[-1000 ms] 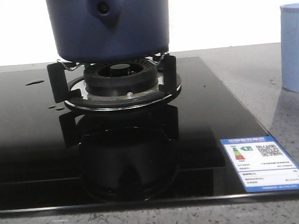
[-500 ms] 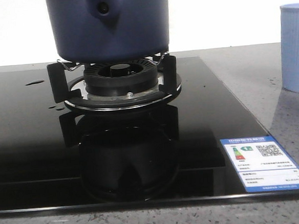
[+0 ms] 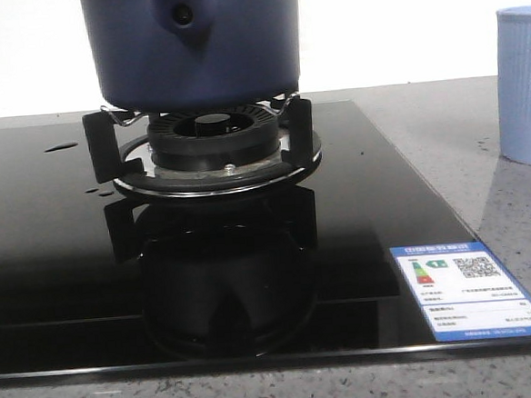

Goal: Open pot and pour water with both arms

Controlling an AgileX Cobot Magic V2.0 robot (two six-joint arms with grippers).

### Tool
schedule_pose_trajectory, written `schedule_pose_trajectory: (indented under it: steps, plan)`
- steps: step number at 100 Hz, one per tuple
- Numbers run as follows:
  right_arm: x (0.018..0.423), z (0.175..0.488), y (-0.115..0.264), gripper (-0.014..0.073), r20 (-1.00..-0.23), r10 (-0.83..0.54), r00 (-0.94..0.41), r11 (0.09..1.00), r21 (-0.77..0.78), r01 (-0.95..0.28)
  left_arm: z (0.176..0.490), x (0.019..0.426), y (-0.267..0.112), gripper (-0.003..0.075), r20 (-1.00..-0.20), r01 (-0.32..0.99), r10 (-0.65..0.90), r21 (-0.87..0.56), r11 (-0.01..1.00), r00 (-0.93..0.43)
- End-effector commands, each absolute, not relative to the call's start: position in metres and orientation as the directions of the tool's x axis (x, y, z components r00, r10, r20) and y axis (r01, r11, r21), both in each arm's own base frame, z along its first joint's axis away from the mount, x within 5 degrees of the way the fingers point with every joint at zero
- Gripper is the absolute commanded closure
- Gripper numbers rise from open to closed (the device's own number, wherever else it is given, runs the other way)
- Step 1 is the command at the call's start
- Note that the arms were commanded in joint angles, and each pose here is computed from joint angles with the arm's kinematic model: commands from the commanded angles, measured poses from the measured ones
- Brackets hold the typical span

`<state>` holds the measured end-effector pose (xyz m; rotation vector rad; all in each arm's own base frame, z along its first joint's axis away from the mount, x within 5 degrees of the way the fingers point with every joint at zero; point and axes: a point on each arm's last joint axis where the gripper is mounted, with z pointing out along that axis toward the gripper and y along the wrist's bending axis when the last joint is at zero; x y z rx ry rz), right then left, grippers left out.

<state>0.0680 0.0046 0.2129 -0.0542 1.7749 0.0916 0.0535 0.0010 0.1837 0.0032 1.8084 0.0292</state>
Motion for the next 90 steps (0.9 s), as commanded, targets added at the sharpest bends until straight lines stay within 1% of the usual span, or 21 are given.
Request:
schedule_pose_trajectory:
  steps: [1,16,21,35,45,90]
  plan:
    - [0.066,0.216,0.005,0.0669,-0.997,-0.003,-0.076,0.996,0.003,-0.084,0.177,0.054,0.001,0.0739,-0.979,-0.017,0.009,0.012,1.0,-0.202]
    - [0.058,0.192,0.0,0.0669,-0.996,0.078,-0.033,0.997,0.078,-0.008,0.177,0.054,0.001,0.0739,-0.979,-0.017,0.009,0.012,1.0,-0.202]
    - [0.055,0.187,-0.003,0.0669,-0.994,0.066,-0.088,0.997,0.063,0.032,0.177,0.054,0.001,0.0739,-0.979,-0.017,0.009,0.012,1.0,-0.202]
    - [0.055,0.18,-0.005,0.0669,-0.983,0.058,-0.172,0.996,0.046,0.076,0.177,0.054,0.001,0.0739,-0.98,-0.017,0.009,0.012,1.0,-0.201]
    - [0.054,0.175,-0.006,0.0669,-0.973,0.05,-0.227,0.996,0.031,0.089,0.177,0.054,0.001,0.0739,-0.98,-0.017,0.009,0.012,1.0,-0.201]
    - [0.053,0.175,-0.006,0.0669,-0.974,0.047,-0.222,0.996,0.027,0.088,0.177,0.054,0.001,0.0739,-0.98,-0.017,0.009,0.012,1.0,-0.201]
